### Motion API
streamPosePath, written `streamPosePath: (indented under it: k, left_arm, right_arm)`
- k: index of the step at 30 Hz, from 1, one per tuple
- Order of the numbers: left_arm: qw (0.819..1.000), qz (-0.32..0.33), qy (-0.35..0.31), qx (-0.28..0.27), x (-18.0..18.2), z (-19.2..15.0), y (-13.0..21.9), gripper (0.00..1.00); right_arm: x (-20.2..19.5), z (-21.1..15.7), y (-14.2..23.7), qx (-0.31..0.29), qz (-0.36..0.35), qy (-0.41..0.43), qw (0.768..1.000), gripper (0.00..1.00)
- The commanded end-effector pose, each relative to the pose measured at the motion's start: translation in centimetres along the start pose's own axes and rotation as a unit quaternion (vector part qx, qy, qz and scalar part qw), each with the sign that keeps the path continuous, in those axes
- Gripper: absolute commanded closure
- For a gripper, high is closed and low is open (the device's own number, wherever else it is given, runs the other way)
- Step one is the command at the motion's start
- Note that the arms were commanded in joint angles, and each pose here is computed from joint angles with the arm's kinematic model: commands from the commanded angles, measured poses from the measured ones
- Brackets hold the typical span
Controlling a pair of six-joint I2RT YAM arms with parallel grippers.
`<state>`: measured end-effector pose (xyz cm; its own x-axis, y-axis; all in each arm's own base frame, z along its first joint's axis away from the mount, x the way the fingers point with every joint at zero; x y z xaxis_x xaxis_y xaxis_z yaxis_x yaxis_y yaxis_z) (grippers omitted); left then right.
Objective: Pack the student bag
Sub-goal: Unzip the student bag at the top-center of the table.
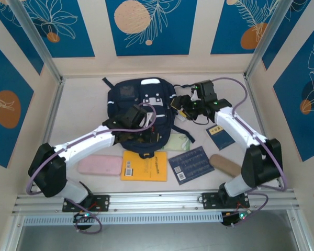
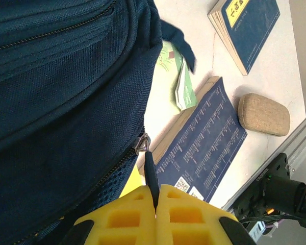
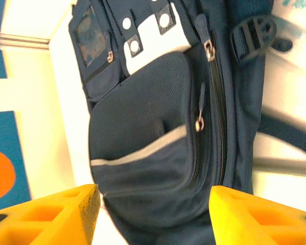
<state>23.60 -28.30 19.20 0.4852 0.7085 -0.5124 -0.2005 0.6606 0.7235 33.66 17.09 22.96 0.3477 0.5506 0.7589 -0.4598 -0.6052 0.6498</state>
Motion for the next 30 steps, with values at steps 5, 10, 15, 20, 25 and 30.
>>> streamPosePath:
  k: [5,10,15,20,25,30]
  left_arm:
    - [0.999,-0.029,-0.03,-0.026,-1.9,1.7,0.7,1.0]
    - [0.999,-0.017,-0.022,-0.023,-1.2,0.7,0.7,1.0]
    - [1.0,-0.016,-0.013,-0.018,-0.8,0.0,0.0,1.0]
    - [1.0,0.0,-0.024,-0.013,-0.4,-0.6,-0.2,1.0]
    - [1.0,0.012,-0.022,-0.006,0.5,-1.6,-0.6,1.0]
    - [0.998,0.052,-0.025,-0.005,2.0,-2.9,-0.4,1.0]
  right_arm:
    - [-3.2,-3.3,-0.2,0.017,-0.045,-0.093,0.995,0.36]
    - [-4.6,-4.4,-3.3,0.069,-0.061,-0.108,0.99,0.37]
    - [-4.1,-5.1,-6.1,0.089,-0.048,-0.113,0.988,0.37]
    - [-4.8,-4.7,-9.0,0.105,-0.069,-0.131,0.983,0.45]
    - [-6.2,-4.8,-10.6,0.109,-0.067,-0.157,0.979,0.71]
    - [-6.8,-4.3,-10.0,0.092,-0.058,-0.168,0.98,1.0]
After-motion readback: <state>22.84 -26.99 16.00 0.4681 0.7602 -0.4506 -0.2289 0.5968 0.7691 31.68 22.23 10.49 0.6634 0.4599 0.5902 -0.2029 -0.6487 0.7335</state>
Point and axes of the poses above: each hand's point on the last joint's axis, 136 mm out from that joint toward the fingers, its own y axis back along the fingers, its own x axis along the line the jaws close on, z = x × y, the point moved 5 cm from there along y, back along the fingers, and after that the axes turned 10 degrees about -y, right-handed, at the moved point
